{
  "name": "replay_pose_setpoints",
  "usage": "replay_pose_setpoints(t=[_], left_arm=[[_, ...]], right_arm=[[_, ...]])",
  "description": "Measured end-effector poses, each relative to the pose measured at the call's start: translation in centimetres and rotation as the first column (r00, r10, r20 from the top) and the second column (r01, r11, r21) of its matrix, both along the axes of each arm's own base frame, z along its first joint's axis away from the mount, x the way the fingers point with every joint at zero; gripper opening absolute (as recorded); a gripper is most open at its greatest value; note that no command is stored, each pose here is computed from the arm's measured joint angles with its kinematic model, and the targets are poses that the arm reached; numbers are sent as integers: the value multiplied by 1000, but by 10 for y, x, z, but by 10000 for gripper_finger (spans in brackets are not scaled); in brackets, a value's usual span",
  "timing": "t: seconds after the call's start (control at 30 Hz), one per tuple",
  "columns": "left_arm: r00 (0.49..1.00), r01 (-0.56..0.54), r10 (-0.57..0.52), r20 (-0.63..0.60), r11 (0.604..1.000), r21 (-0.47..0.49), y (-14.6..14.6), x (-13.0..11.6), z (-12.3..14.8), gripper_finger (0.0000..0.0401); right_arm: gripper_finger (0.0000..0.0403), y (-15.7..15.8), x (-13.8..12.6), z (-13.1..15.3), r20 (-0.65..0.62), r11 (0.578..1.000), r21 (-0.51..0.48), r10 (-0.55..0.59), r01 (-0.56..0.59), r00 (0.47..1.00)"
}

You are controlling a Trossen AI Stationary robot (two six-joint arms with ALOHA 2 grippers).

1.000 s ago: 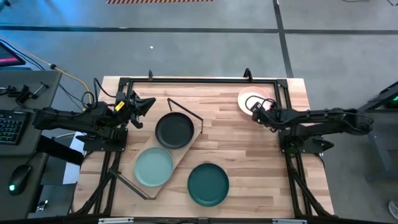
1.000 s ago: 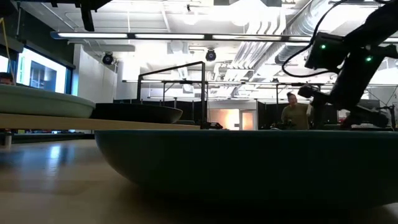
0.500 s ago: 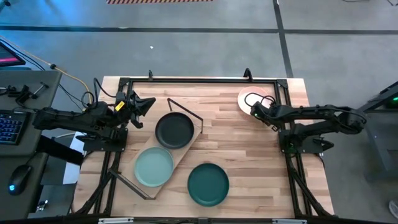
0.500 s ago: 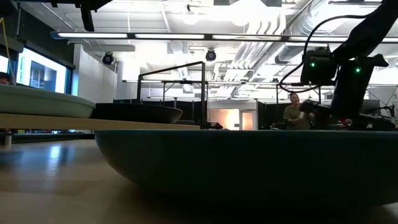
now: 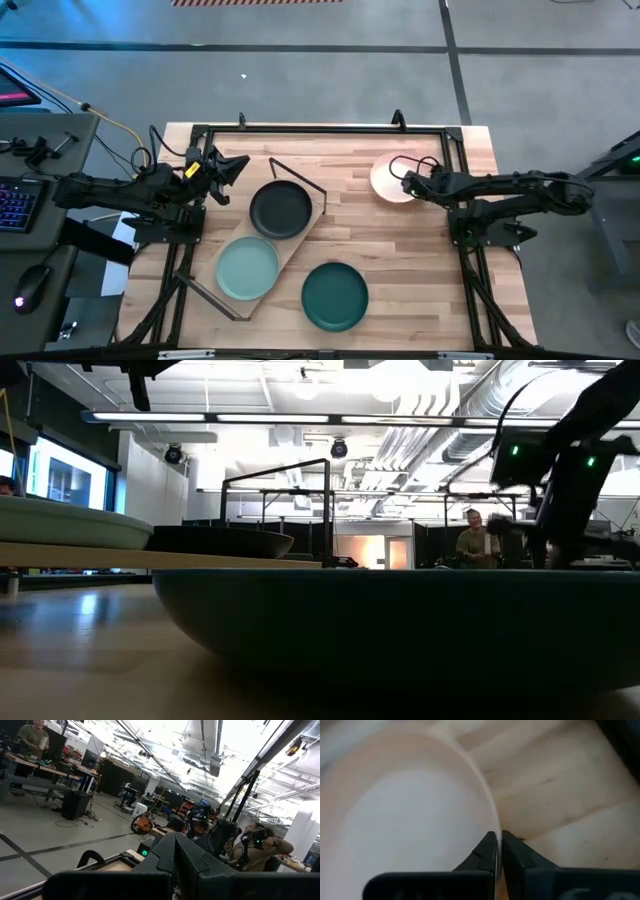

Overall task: Place and stack plates onto a shelf
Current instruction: Stack the white plate on the light blue plate on the shelf

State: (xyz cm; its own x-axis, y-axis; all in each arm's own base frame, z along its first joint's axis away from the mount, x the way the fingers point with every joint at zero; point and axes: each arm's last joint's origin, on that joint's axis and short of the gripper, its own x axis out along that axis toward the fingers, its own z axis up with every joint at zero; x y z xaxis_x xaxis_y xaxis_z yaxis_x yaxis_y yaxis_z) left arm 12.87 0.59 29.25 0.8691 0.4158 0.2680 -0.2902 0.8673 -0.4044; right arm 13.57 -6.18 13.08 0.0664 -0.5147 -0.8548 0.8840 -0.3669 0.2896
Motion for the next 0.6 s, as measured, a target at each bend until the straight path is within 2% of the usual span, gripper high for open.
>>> replay_pose_setpoints(t=[0.13, 0.23, 0.37, 0.5, 0.6], left_arm=[[1000, 0, 0, -2, 1000, 0, 0, 0, 0, 0], [1000, -1, 1, -2, 1000, 0, 0, 0, 0, 0], [1000, -14, 14, -2, 1000, -4, 0, 0, 0, 0], [999, -40, 40, -3, 999, -12, 1, 0, 0, 0], [999, -51, 51, -3, 999, -16, 1, 0, 0, 0]], right_arm=[[1, 13, -1, 30, -6, 981, -53, 187, -187, 982], [0, 24, -2, 61, -5, 929, -86, 361, -360, 933], [0, 43, -4, 104, 37, 817, -72, 575, -572, 817], [0, 63, 1, 140, 75, 669, -43, 743, -742, 665], [0, 80, 12, 156, 115, 544, -41, 836, -838, 536]])
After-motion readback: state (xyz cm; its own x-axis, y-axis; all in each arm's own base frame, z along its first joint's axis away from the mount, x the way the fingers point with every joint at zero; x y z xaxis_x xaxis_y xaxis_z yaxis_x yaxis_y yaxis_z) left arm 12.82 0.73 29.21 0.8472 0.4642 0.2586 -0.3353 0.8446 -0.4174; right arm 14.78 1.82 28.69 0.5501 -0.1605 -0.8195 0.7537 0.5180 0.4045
